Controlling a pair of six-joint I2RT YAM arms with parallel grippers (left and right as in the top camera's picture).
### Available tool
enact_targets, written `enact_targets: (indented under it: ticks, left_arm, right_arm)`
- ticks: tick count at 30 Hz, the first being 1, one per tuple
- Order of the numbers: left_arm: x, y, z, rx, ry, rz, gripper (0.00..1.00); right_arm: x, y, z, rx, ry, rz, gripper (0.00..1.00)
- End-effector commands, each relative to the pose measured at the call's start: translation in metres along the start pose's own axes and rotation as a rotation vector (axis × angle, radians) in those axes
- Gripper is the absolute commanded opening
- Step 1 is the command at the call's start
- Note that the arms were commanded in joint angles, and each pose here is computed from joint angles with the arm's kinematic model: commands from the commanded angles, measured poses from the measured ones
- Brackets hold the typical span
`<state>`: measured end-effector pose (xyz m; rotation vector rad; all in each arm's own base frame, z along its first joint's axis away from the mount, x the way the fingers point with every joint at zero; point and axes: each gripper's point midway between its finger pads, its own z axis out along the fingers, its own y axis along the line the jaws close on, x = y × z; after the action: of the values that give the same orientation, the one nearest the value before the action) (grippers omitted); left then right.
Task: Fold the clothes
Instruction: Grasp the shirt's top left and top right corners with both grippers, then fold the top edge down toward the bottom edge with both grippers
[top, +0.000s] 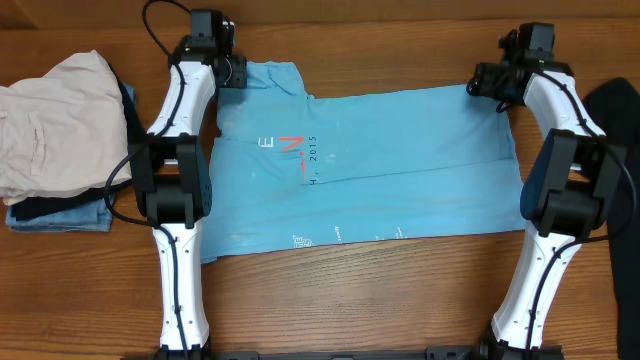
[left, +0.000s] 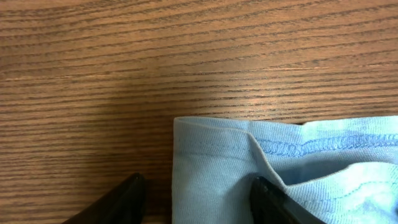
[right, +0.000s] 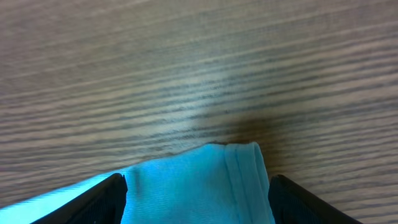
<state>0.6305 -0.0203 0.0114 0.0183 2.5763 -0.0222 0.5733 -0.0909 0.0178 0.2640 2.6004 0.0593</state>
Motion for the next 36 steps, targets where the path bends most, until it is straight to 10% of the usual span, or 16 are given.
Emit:
enact_targets:
  ticks: [1,4,11,36]
  left_arm:
    - [0.009,0.000,0.012,-0.011,0.021,0.026,0.58]
    - [0.009,0.000,0.012,-0.011,0.021,0.026,0.58]
    - [0.005,-0.001,0.012,-0.011,0.003,0.026,0.09]
    - [-0.019,-0.029,-0.096,0.108,0.106,-0.027,0.04]
  right_arm:
    - [0.013,-0.007,0.012,0.023,0.012,-0.004,0.76]
    - [0.013,-0.007,0.016,0.022,-0.005,-0.005,0.65]
    - [0.009,-0.007,0.016,0.022,-0.019,-0.006,0.04]
    - [-0.028,0.012,-0.088,-0.063,-0.045,-0.027,0.04]
